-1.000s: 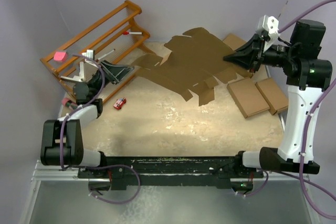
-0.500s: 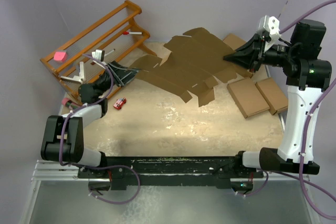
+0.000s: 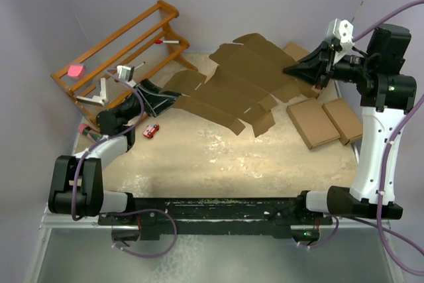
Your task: Fold the paper box
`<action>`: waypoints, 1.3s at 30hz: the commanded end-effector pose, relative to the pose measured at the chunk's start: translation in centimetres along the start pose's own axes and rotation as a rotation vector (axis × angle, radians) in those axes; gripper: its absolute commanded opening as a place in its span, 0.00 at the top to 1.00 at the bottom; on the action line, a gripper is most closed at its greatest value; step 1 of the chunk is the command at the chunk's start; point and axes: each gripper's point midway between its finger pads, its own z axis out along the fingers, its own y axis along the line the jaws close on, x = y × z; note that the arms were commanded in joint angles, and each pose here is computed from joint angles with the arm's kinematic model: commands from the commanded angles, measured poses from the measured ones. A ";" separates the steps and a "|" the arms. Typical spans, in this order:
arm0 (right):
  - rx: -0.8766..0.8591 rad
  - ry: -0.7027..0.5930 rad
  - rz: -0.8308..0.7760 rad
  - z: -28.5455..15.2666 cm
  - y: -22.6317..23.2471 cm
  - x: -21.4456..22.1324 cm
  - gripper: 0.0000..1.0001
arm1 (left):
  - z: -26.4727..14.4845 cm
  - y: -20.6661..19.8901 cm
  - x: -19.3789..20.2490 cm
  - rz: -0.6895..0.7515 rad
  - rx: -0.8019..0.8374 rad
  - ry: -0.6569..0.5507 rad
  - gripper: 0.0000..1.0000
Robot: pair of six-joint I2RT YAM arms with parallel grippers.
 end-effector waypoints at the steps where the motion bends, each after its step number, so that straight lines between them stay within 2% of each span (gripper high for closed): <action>1: -0.011 -0.027 -0.043 -0.3 0.7 -1.2 1.00 | 0.4 -3.2 0.4 0.179 0.122 0.039 0.35; 11: -0.005 -0.028 -0.047 -0.3 0.4 -1.1 1.00 | 0.6 -4.1 1.6 0.189 0.153 0.089 0.30; 31: 0.041 -0.001 -0.046 -0.5 -0.6 -0.4 1.00 | 0.5 -5.9 1.3 0.169 0.177 0.083 0.29; 39: 0.044 -0.002 -0.053 -0.4 -1.0 -0.1 1.00 | 0.2 -6.4 2.2 0.178 0.189 0.116 0.21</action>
